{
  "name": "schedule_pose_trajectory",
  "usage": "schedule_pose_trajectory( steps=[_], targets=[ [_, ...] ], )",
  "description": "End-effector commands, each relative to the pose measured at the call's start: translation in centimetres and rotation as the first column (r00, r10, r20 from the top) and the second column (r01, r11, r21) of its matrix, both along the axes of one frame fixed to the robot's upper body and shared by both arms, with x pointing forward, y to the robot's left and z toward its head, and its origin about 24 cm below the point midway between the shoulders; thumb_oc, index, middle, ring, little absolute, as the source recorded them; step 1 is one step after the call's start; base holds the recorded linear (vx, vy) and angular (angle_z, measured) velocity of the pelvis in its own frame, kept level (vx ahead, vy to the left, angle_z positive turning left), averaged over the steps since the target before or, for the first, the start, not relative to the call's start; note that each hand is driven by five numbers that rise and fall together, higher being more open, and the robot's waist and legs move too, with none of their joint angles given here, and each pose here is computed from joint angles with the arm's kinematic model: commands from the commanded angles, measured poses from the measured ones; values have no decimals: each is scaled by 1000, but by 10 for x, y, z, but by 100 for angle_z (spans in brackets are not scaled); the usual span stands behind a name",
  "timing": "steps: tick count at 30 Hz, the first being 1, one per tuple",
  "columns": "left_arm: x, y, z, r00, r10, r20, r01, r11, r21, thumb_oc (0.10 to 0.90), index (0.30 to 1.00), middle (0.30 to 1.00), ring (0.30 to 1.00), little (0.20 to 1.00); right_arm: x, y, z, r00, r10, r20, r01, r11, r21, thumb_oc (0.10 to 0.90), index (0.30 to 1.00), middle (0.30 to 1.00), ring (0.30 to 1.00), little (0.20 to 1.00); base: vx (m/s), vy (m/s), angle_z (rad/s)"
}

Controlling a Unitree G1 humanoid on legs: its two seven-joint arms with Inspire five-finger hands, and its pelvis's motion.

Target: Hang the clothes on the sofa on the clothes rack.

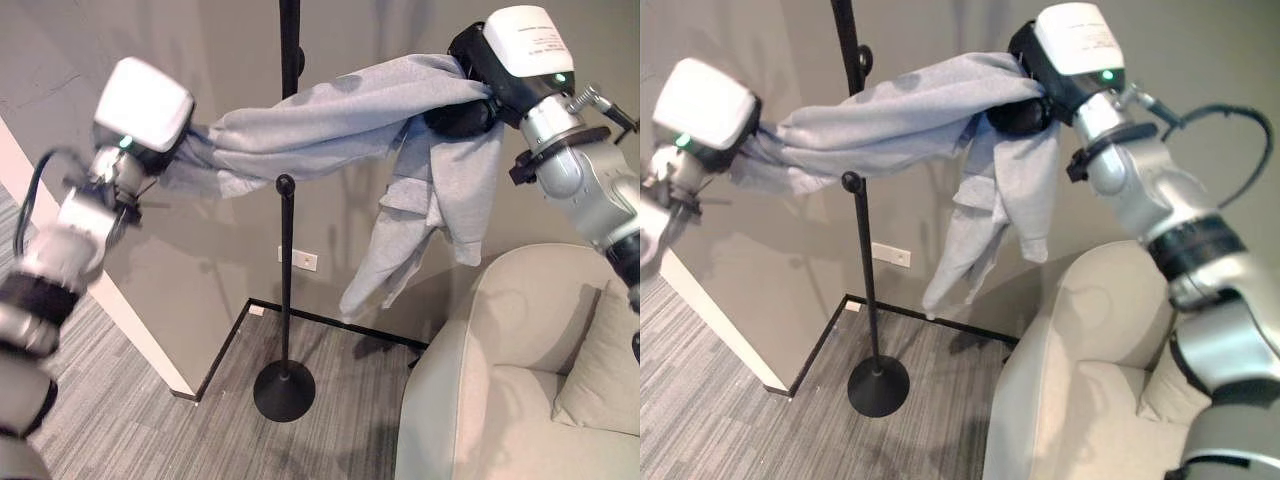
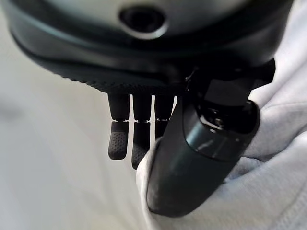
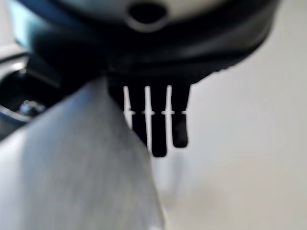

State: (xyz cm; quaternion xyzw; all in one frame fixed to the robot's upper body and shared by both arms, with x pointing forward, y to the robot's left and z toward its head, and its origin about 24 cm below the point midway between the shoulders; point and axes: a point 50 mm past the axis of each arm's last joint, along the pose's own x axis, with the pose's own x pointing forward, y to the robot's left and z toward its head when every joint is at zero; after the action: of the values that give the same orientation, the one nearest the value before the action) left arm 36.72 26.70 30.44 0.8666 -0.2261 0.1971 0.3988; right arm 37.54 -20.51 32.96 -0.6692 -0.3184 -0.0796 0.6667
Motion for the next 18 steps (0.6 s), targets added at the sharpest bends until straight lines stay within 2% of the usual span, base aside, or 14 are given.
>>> schedule_pose_trajectory(
  steps=[1,4,6,8,9,10,11,16,18],
  targets=[
    [-9,31,47,968,189,164,-168,977,-133,400,300,300,300,300,-18,-25,69,973,-109,206,70,980,187,400,300,300,300,300,46,47,-12],
    [3,34,33,967,246,68,-238,965,-107,400,300,300,300,300,-11,-35,65,975,-164,153,130,969,211,400,300,300,300,300,44,34,-5],
    [10,51,3,935,348,-66,-352,934,-63,400,300,300,300,300,-5,-39,62,975,-189,116,160,961,226,400,300,300,300,300,37,30,0],
    [10,68,-41,873,433,-226,-454,890,-50,400,300,300,300,300,-1,-35,60,981,-175,89,148,958,247,400,300,300,300,300,29,36,-6],
    [9,76,-82,810,467,-355,-512,858,-40,400,300,300,300,300,3,-28,54,988,-144,56,126,959,255,400,300,300,300,300,28,41,-3],
    [6,78,-109,772,470,-428,-535,844,-39,400,300,300,300,300,7,-17,49,994,-106,33,94,963,252,400,300,300,300,300,-135,49,-1],
    [4,67,-152,736,426,-526,-519,854,-36,400,300,300,300,300,12,6,36,1000,-5,15,0,963,271,400,300,300,300,300,-173,37,-3],
    [0,62,-174,728,390,-563,-512,856,-69,400,300,300,300,300,13,16,27,998,61,14,-63,947,315,400,300,300,300,300,-47,17,-9],
    [-1,52,-187,744,337,-576,-483,868,-117,400,300,300,300,300,13,16,15,995,97,21,-98,913,395,400,300,300,300,300,-4,23,-8]
  ],
)
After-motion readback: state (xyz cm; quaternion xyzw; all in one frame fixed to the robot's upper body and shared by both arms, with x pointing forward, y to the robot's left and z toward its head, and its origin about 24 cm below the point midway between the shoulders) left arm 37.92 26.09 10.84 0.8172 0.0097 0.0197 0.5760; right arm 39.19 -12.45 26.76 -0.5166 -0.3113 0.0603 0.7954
